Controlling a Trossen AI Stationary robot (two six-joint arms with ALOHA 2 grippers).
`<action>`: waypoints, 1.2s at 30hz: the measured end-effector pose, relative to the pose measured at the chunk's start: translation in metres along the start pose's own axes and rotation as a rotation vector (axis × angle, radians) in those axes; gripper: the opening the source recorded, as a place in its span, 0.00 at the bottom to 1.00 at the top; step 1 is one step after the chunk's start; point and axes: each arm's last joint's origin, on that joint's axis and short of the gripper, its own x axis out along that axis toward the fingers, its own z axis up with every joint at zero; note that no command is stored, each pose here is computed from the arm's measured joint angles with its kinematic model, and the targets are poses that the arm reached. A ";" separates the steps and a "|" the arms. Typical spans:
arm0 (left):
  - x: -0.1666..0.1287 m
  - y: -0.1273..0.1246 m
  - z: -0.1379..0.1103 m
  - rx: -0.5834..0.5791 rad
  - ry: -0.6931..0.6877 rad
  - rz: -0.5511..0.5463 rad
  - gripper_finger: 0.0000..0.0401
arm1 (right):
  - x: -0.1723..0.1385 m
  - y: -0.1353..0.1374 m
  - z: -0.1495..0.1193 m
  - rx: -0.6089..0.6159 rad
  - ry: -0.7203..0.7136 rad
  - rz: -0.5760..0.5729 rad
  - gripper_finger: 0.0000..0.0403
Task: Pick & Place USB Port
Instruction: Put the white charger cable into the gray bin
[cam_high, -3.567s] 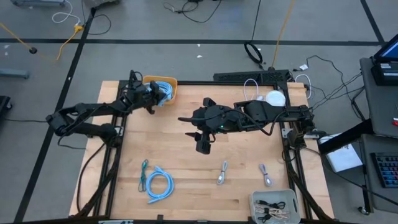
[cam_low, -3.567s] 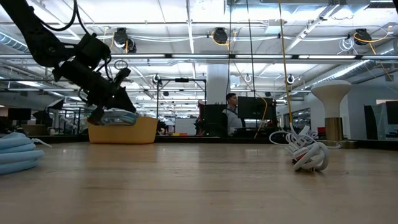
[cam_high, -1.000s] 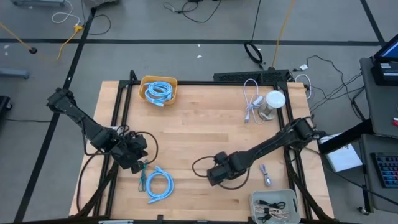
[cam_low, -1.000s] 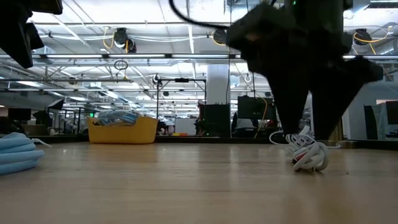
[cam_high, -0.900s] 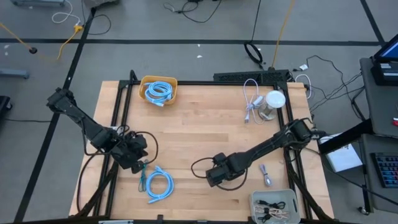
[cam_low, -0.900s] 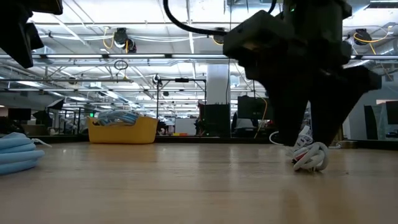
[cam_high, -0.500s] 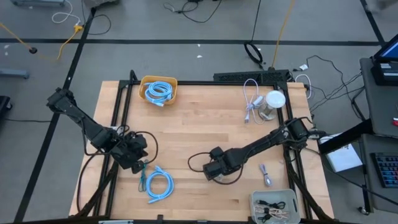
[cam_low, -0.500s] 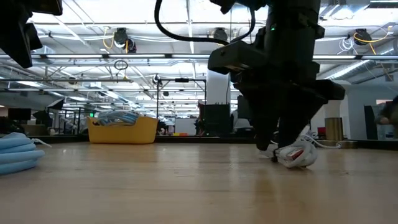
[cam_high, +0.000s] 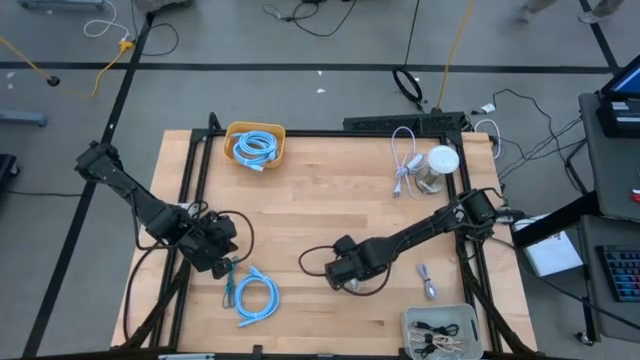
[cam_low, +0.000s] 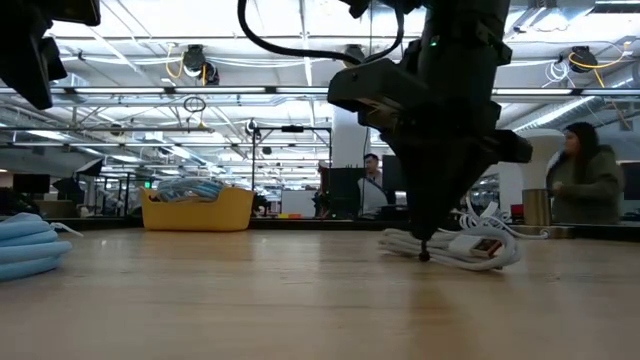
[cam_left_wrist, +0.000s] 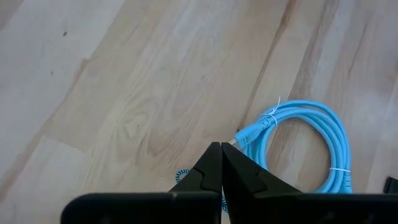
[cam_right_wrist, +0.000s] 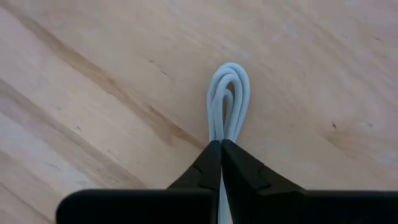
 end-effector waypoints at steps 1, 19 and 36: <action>0.000 0.000 0.000 -0.001 -0.002 0.001 0.01 | 0.000 0.000 0.000 -0.010 0.000 0.002 0.01; 0.000 0.001 0.000 0.004 -0.011 0.013 0.01 | -0.002 0.003 -0.010 -0.090 0.006 0.013 0.00; 0.001 0.004 0.003 0.004 -0.034 0.046 0.01 | -0.057 -0.009 -0.006 -0.133 0.173 0.121 0.04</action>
